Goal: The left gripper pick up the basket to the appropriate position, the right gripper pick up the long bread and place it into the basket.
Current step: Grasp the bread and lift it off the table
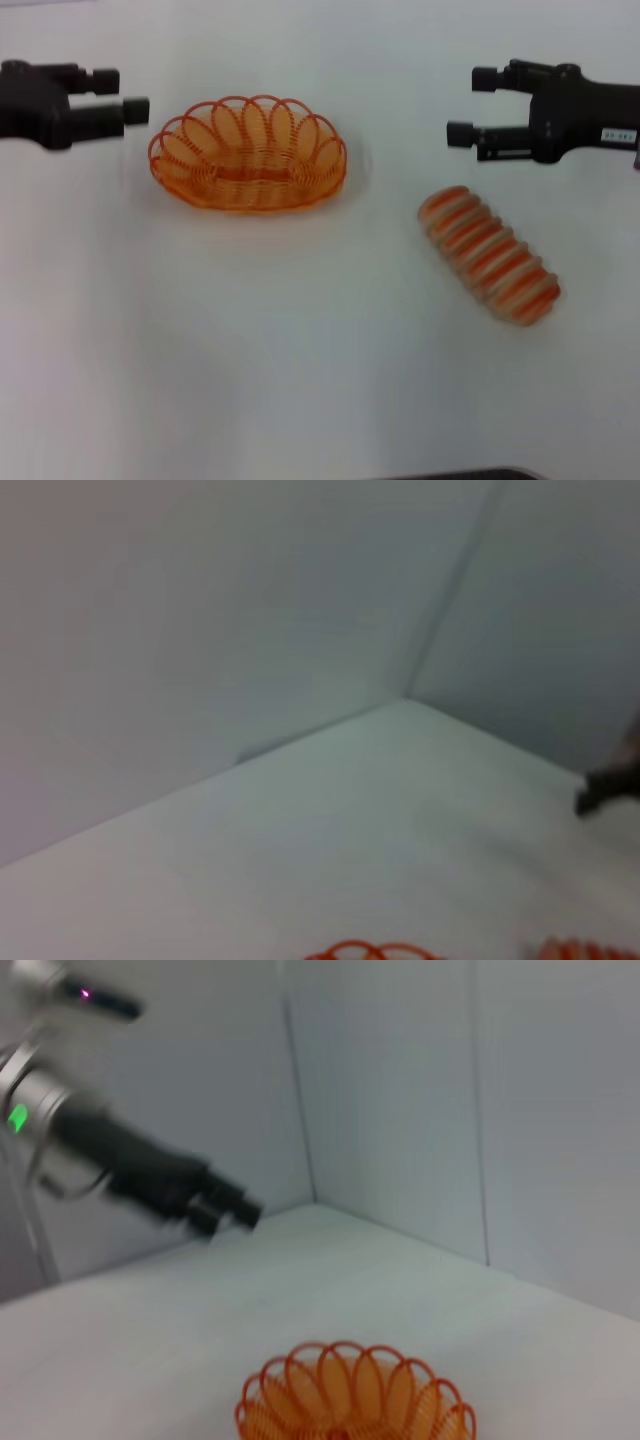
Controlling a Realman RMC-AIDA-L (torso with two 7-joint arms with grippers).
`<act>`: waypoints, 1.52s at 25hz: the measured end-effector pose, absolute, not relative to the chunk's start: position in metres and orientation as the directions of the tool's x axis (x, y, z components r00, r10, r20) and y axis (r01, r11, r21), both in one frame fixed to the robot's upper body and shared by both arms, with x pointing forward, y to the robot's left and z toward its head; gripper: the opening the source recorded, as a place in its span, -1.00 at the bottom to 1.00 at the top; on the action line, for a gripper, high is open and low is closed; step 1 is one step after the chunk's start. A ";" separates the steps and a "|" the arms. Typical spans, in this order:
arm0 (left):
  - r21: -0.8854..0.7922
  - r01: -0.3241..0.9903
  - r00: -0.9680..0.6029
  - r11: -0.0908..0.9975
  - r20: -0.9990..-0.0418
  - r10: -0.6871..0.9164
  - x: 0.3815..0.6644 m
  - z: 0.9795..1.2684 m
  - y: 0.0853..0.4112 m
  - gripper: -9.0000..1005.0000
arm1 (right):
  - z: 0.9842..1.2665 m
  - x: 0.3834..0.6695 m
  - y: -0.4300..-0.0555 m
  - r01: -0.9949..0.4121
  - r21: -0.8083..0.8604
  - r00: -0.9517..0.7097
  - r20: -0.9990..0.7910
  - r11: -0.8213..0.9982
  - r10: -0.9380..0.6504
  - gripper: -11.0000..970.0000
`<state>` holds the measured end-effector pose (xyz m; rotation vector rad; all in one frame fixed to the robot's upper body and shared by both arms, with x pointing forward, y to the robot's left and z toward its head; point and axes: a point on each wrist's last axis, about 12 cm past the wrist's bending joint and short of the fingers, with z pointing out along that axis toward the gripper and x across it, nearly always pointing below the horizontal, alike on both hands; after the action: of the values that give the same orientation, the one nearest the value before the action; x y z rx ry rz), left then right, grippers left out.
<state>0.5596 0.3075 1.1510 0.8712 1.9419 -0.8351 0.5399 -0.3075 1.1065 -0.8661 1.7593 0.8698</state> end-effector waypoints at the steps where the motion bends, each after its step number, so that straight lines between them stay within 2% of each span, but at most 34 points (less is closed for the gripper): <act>1: -0.194 0.829 -0.388 0.525 -0.875 0.291 0.556 1.148 0.309 0.16 | 1.109 0.541 -0.308 -0.842 0.196 -0.309 -0.939 0.503 -0.152 0.91; 8: -0.118 0.847 -0.349 0.518 -0.859 0.375 0.539 1.127 0.319 0.18 | 1.115 0.546 -0.314 -0.796 0.280 -0.386 -0.918 0.537 -0.094 0.91; 11: -0.123 0.824 -0.374 0.552 -0.852 0.367 0.532 1.118 0.324 0.18 | 1.114 0.545 -0.318 -0.783 0.282 -0.391 -0.917 0.554 -0.086 0.91; 16: -0.145 0.764 -0.428 0.629 -0.844 0.325 0.520 1.102 0.334 0.32 | 1.111 0.544 -0.319 -0.772 0.291 -0.400 -0.913 0.565 -0.077 0.91; 21: -0.173 0.732 -0.456 0.659 -0.843 0.285 0.511 1.096 0.338 0.73 | 1.108 0.544 -0.319 -0.760 0.293 -0.407 -0.910 0.580 -0.075 0.91; 30: -0.204 0.715 -0.479 0.668 -0.840 0.256 0.508 1.094 0.339 0.76 | 1.109 0.545 -0.321 -0.749 0.308 -0.430 -0.899 0.587 -0.078 0.91; 38: -0.230 0.724 -0.487 0.651 -0.838 0.246 0.507 1.093 0.333 0.78 | 1.133 0.552 -0.314 -0.767 0.365 -0.520 -0.835 0.527 -0.178 0.91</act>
<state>0.5075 0.3326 1.0929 0.7525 2.0436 -0.7364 0.5523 -0.3138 1.1327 -0.7680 1.9959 0.9713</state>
